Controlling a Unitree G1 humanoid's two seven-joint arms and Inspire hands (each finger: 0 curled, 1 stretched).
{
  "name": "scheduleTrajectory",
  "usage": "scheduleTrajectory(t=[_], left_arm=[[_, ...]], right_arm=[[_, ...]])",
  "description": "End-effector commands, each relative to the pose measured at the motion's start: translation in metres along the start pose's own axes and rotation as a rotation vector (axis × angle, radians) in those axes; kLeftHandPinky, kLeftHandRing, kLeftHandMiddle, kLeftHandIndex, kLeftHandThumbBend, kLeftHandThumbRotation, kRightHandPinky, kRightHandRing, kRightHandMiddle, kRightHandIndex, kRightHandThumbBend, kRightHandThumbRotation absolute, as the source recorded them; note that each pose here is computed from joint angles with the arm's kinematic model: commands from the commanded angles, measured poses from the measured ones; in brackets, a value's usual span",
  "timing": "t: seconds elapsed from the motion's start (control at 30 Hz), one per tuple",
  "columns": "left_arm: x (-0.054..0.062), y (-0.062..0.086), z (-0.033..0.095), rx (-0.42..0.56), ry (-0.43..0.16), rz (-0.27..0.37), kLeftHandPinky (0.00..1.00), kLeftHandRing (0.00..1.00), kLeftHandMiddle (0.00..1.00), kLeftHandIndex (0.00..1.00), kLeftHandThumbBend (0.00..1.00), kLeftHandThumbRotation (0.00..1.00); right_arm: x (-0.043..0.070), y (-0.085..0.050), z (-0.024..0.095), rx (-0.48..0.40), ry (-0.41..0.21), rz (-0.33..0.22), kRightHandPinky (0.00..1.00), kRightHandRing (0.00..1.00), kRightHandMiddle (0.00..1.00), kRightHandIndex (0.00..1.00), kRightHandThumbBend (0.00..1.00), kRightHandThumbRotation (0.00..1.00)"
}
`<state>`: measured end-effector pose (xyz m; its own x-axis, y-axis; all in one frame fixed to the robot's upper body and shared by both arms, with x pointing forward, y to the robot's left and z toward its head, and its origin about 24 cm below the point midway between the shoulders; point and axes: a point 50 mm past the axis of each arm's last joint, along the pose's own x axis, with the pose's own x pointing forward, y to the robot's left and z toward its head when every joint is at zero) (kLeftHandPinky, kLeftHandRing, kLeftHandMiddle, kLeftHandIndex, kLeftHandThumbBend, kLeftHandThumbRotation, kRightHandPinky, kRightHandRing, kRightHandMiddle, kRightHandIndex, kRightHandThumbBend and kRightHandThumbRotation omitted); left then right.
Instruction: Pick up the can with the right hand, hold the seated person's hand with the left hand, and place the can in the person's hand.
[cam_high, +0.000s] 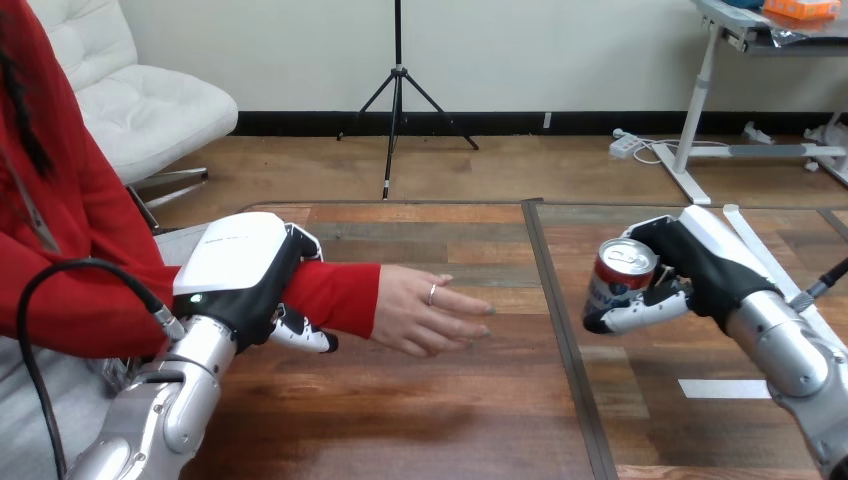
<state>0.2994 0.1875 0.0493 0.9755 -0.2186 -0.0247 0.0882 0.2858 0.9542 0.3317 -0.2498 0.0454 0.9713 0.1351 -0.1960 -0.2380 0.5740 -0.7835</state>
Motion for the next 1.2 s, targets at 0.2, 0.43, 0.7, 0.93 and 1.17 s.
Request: scheduleTrajectory(t=[0.2,0.43,0.7,0.93,1.17], left_arm=[[0.023,0.087,0.067,-0.090,-0.289,0.401,0.19,0.25,0.31,0.31,0.84,0.00],[0.023,0.091,0.071,-0.111,-0.304,0.421,0.19,0.25,0.31,0.32,0.82,0.00],[0.024,0.095,0.078,-0.127,-0.315,0.444,0.20,0.25,0.31,0.32,0.81,0.00],[0.024,0.098,0.081,-0.139,-0.321,0.448,0.20,0.26,0.32,0.32,0.79,0.00],[0.023,0.100,0.086,-0.145,-0.327,0.455,0.20,0.26,0.32,0.32,0.78,0.00]], right_arm=[[0.030,-0.040,0.087,-0.019,-0.280,-0.134,0.35,0.39,0.45,0.47,0.72,0.00],[0.032,-0.036,0.095,-0.008,-0.301,-0.124,0.35,0.39,0.45,0.46,0.72,0.00],[0.034,-0.034,0.107,-0.003,-0.334,-0.118,0.34,0.38,0.44,0.46,0.72,0.00],[0.035,-0.033,0.115,-0.002,-0.355,-0.120,0.33,0.37,0.44,0.46,0.72,0.00],[0.036,-0.033,0.126,-0.001,-0.383,-0.123,0.34,0.38,0.44,0.45,0.72,0.00]])
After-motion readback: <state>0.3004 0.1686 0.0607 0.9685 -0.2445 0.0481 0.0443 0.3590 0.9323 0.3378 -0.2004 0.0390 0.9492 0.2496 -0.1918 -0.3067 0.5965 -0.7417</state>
